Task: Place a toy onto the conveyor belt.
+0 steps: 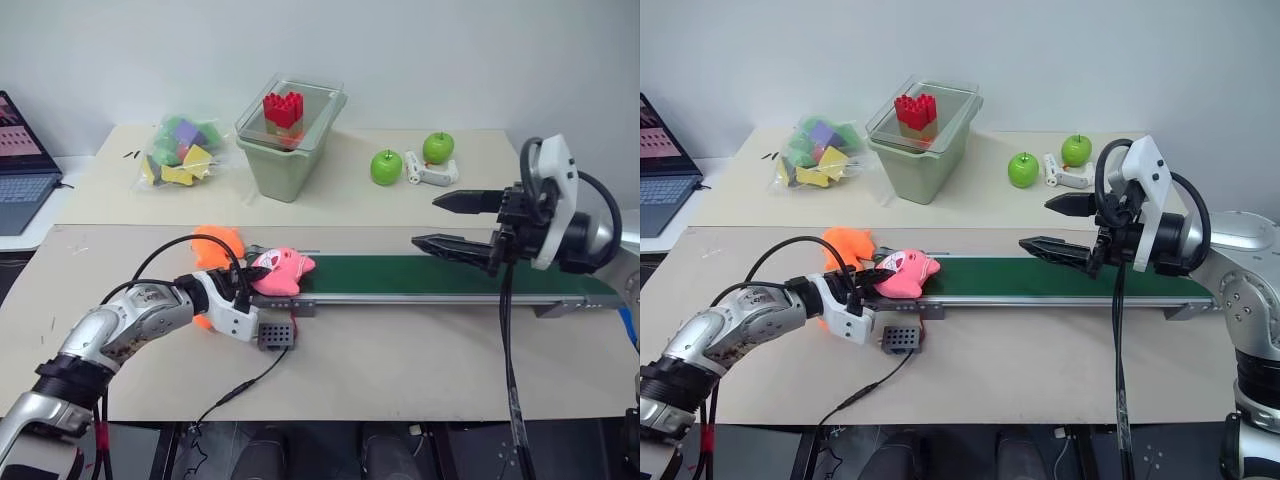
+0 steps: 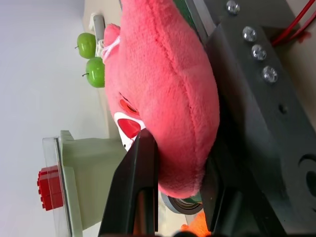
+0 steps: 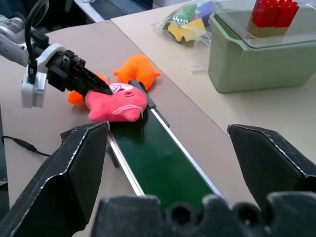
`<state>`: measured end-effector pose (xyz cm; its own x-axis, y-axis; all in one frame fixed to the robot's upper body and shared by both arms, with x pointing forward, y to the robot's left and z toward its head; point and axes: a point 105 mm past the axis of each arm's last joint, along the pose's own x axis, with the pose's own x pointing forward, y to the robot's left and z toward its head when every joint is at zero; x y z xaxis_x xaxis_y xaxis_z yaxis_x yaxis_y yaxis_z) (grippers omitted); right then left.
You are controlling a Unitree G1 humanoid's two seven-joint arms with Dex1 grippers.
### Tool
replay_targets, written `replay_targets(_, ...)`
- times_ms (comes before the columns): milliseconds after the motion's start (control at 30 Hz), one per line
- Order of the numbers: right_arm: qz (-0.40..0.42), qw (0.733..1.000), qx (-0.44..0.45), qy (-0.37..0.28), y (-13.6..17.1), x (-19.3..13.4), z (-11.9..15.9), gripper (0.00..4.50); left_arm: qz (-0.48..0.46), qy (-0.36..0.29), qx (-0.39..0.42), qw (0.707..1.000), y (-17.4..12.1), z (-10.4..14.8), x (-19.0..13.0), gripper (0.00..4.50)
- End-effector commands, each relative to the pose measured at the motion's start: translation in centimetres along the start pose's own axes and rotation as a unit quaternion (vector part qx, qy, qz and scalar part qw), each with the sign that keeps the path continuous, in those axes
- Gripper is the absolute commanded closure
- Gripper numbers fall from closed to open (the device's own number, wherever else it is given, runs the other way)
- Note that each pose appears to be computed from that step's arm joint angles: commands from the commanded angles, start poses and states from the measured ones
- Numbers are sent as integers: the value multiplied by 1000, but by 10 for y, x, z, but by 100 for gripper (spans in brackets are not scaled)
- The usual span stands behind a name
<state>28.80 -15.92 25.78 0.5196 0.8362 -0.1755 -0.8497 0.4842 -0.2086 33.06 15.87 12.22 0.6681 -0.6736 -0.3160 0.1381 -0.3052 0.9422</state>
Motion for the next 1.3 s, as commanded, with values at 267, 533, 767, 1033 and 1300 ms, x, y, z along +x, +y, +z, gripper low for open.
replay_targets(267,-5,999,-31,-17,0,-4,16,0,-1,-4,30,1000,7,-15,4,201)
replay_targets(533,-6,999,-30,-15,-1,-5,14,0,54,-32,17,998,38,-6,-2,2)
replay_targets(767,-5,999,-32,-13,-3,-5,15,0,90,-38,12,995,57,1,-23,2)
replay_targets(1033,-6,998,-46,48,-9,-19,-4,0,82,-19,-297,951,52,-24,-59,2)
replay_targets(1300,-15,992,-71,104,-16,-33,-24,0,44,-5,-590,806,60,-49,-82,2)
